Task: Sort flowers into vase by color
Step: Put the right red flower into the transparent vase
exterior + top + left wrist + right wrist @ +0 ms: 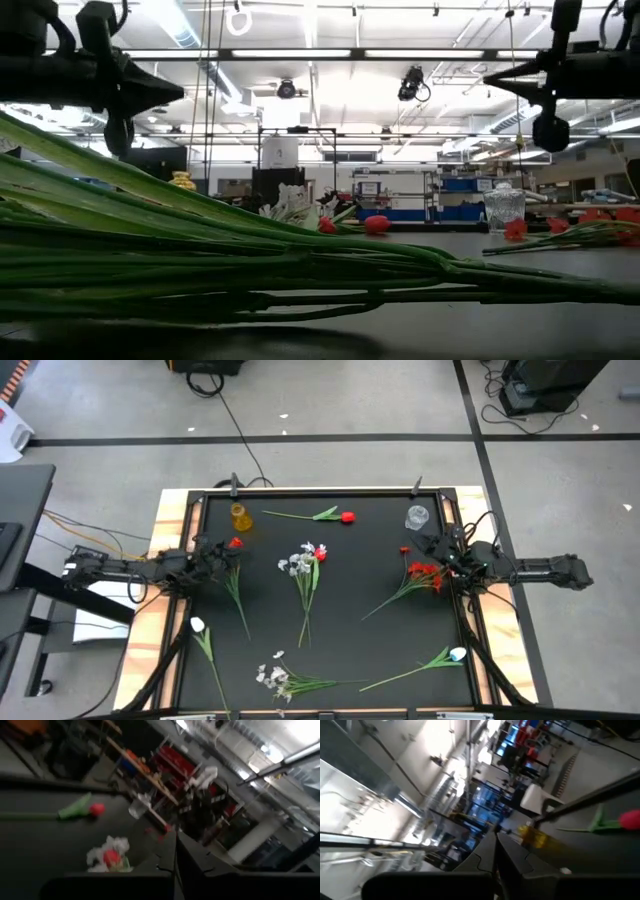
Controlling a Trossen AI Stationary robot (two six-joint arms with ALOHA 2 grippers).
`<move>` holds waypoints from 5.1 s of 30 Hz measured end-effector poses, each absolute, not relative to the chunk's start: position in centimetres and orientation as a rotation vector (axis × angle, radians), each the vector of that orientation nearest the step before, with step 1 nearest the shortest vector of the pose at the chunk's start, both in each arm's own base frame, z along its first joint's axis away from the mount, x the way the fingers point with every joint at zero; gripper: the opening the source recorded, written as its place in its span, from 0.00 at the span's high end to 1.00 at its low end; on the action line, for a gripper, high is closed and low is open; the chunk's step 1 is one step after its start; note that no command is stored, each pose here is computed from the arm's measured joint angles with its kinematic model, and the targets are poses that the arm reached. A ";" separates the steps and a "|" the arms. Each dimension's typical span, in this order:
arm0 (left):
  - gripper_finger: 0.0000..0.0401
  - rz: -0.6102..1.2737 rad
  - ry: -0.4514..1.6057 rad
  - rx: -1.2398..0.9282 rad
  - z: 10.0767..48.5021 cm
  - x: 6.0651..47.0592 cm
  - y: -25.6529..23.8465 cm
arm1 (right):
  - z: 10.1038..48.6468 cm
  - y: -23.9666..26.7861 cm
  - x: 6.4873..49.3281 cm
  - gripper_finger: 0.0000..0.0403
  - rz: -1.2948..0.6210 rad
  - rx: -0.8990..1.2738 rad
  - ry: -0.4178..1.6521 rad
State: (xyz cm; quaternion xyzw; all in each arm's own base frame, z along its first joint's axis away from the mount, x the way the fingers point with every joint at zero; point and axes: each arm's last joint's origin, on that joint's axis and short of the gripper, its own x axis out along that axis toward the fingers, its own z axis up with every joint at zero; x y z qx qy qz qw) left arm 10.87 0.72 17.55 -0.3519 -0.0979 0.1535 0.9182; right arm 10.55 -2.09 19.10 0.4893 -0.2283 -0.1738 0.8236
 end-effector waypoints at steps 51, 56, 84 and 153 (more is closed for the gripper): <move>0.79 0.366 0.092 -0.795 19.5 16.3 1.4 | 21.0 1.9 22.7 0.78 -1.101 1.653 0.855; 0.79 0.335 0.137 -0.797 19.1 16.6 1.3 | 20.7 4.3 22.6 0.70 -1.093 1.712 0.937; 0.79 0.278 0.179 -0.803 18.9 16.7 1.1 | 17.9 4.2 21.5 0.44 -1.597 1.640 0.891; 0.79 0.346 0.018 -0.825 20.0 16.9 1.4 | 14.2 5.1 21.2 0.82 -1.365 1.678 0.816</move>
